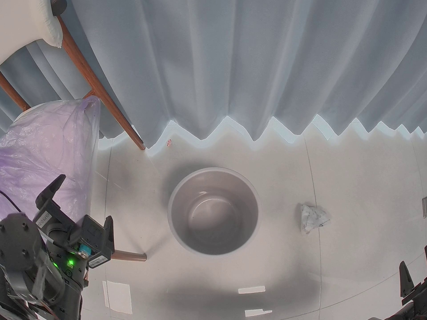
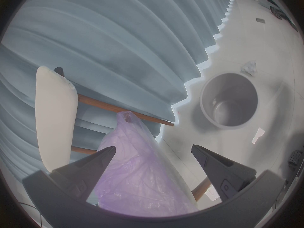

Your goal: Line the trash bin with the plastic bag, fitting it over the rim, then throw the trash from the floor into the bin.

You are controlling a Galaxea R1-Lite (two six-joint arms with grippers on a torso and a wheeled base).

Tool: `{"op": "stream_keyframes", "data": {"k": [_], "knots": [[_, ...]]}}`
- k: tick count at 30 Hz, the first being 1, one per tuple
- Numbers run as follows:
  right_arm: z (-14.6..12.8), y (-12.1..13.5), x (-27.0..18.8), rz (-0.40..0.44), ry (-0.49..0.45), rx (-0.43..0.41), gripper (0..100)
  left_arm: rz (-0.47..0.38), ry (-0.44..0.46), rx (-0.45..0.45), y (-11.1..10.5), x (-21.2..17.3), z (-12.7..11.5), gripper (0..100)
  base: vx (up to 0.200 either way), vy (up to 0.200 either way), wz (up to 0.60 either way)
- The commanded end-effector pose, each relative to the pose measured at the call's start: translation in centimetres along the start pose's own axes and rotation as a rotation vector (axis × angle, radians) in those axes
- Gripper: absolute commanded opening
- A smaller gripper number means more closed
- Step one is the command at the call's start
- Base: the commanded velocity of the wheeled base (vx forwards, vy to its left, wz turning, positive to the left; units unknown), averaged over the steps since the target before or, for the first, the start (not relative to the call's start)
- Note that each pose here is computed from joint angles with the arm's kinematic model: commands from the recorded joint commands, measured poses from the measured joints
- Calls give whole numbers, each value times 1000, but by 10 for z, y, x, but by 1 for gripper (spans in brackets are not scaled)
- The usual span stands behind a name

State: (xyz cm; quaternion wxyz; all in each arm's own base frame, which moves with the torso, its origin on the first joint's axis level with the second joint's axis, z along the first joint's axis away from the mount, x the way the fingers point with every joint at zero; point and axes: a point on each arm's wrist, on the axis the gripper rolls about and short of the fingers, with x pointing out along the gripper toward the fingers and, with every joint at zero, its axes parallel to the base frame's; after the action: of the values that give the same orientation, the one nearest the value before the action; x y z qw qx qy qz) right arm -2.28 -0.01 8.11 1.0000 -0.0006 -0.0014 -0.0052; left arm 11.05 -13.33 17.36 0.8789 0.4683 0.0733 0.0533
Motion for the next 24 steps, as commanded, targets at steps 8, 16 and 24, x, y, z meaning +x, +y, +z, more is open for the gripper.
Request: {"op": "stream_keyframes", "data": {"k": [8, 16, 24], "knots": [[-5, 0, 0, 0, 1, 0, 100, -17, 38, 54, -15, 3, -12, 100, 0, 0, 0], [-5, 0, 0, 0, 0, 0, 100, -9, 78, 77, -17, 8, -22, 100, 0, 0, 0], [-5, 0, 0, 0, 1, 0, 100, -2, 86, 74, -16, 9, -22, 100, 0, 0, 0]]}}
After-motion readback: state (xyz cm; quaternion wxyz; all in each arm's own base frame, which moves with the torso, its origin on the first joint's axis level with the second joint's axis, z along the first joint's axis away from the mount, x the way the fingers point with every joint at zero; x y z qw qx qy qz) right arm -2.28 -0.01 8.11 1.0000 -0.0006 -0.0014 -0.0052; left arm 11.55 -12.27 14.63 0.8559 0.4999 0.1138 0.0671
